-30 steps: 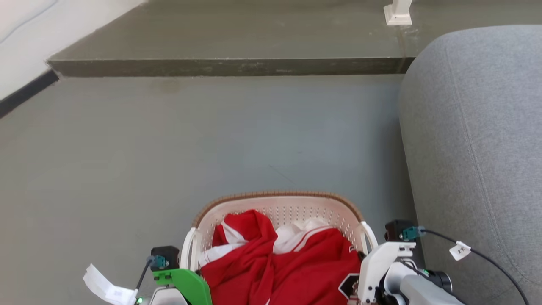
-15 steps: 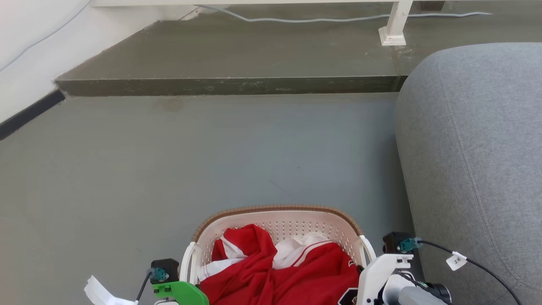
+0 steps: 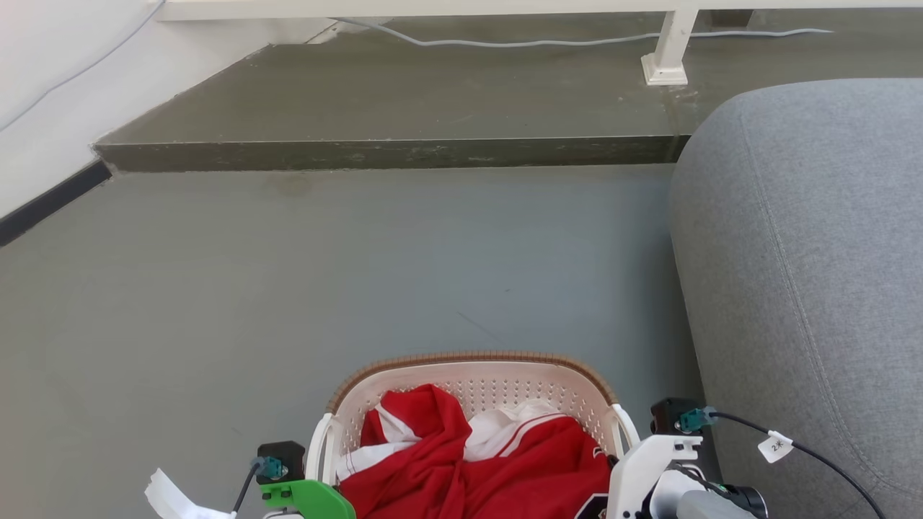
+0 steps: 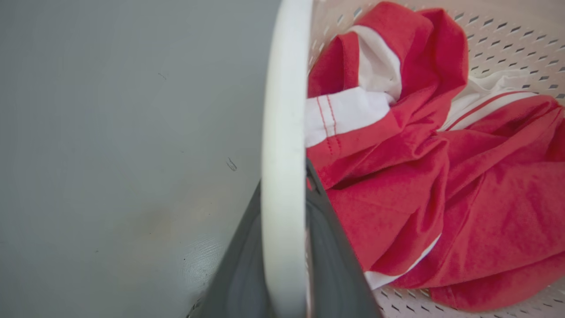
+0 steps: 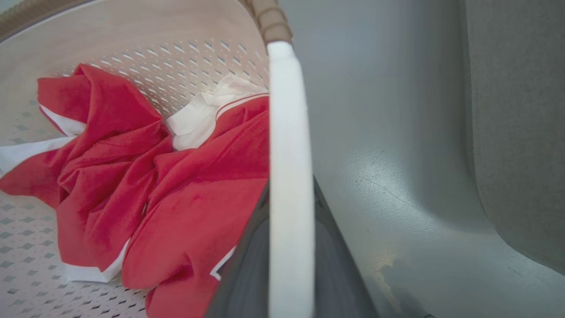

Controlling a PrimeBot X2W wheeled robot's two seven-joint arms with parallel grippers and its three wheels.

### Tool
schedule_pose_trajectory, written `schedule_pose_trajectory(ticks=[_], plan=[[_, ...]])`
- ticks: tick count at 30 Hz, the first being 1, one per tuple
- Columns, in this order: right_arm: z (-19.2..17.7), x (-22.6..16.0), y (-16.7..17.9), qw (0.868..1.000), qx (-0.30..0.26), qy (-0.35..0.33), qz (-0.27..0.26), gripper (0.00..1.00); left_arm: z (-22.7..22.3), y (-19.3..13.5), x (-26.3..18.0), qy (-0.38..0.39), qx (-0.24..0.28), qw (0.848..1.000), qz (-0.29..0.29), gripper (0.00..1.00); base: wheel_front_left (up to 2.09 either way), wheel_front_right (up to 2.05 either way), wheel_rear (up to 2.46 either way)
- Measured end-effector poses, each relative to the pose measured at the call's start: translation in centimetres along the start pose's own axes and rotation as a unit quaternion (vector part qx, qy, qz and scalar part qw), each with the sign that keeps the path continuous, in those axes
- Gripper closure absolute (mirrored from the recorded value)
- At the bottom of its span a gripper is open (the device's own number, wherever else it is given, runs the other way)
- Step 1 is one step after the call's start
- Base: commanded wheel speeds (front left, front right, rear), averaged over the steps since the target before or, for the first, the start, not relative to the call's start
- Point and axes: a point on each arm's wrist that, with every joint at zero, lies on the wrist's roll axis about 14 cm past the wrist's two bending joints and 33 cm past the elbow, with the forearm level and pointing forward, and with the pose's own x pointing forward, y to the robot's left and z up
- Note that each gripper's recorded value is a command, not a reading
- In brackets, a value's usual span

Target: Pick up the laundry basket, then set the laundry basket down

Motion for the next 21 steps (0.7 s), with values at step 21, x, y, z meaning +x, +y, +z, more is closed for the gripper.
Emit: schedule_pose_trajectory(ticks=[21], plan=[[-0.24,-0.17,0.20,1.000,-0.001,0.002,0.000,1.00,-0.01,-0.01,-0.18,-0.002,0.001,1.000,0.000,1.00,0.00,0.00,0.00]])
